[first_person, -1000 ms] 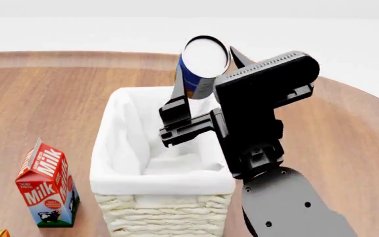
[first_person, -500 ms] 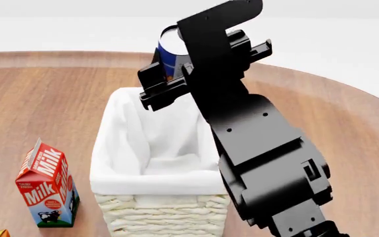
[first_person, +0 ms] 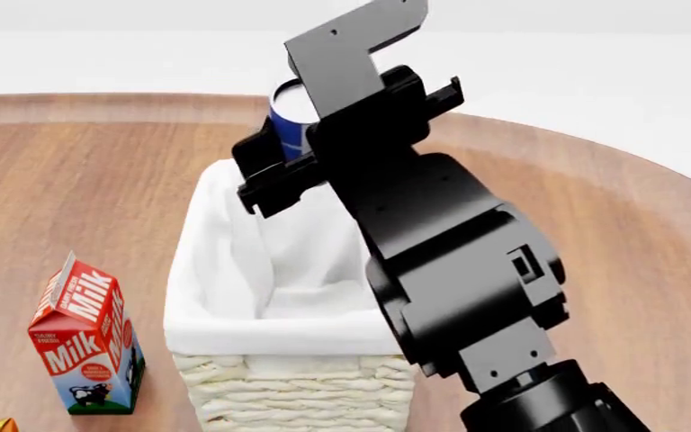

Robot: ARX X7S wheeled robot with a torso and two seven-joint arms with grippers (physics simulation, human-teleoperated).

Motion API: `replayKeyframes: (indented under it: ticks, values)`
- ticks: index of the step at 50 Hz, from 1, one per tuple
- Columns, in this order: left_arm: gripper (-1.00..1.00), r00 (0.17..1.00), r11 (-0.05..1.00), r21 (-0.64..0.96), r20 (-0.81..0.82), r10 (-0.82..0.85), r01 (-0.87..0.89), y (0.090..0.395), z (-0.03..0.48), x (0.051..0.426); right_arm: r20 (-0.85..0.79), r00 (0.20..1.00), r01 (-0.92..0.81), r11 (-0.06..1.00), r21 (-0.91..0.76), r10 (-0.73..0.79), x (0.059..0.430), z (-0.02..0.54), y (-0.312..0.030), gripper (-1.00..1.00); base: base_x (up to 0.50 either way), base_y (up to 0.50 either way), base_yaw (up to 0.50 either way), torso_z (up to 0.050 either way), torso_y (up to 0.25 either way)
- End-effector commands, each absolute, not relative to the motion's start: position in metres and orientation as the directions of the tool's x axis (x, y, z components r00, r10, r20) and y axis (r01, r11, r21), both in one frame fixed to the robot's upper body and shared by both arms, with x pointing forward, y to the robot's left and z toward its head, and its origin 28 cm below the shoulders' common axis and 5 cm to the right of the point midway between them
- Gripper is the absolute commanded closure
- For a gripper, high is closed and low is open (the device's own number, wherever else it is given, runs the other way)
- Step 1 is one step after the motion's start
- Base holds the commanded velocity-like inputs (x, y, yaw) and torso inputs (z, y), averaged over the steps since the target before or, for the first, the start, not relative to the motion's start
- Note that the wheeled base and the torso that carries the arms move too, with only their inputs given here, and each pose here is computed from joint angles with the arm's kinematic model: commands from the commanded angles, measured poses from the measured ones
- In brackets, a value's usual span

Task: Pick up the alphabet soup, and put it in the basket.

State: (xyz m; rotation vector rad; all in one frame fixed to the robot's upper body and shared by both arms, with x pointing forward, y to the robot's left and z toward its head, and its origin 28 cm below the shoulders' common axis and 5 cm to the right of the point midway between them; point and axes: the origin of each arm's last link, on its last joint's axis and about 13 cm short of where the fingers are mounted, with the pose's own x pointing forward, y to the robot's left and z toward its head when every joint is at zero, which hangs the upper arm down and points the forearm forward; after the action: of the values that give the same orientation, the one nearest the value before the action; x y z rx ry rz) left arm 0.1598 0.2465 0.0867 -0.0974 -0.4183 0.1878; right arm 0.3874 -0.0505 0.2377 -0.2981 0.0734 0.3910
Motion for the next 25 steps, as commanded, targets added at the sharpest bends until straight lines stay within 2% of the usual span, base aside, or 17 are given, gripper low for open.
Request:
replayKeyframes:
  ticks: [1, 17, 25]
  values:
    - [-1.00, 0.894, 0.977, -0.120, 0.397, 0.208, -0.174, 0.247, 0.086, 0.161, -0.134, 0.919, -0.395, 0.872, -0.289, 0.372, 0.389, 0.241, -0.049, 1.00, 0.00, 0.00, 0.00, 0.000, 0.000]
    - [-1.00, 0.895, 0.979, -0.112, 0.398, 0.199, -0.168, 0.247, 0.085, 0.162, -0.147, 0.921, -0.386, 0.893, -0.231, 0.360, 0.398, 0.257, -0.045, 1.00, 0.00, 0.00, 0.00, 0.001, 0.001]
    - [-1.00, 0.898, 0.980, -0.113, 0.395, 0.193, -0.161, 0.246, 0.086, 0.161, -0.209, 0.917, -0.381, 0.900, -0.211, 0.339, 0.404, 0.259, -0.039, 1.00, 0.00, 0.00, 0.00, 0.000, 0.001]
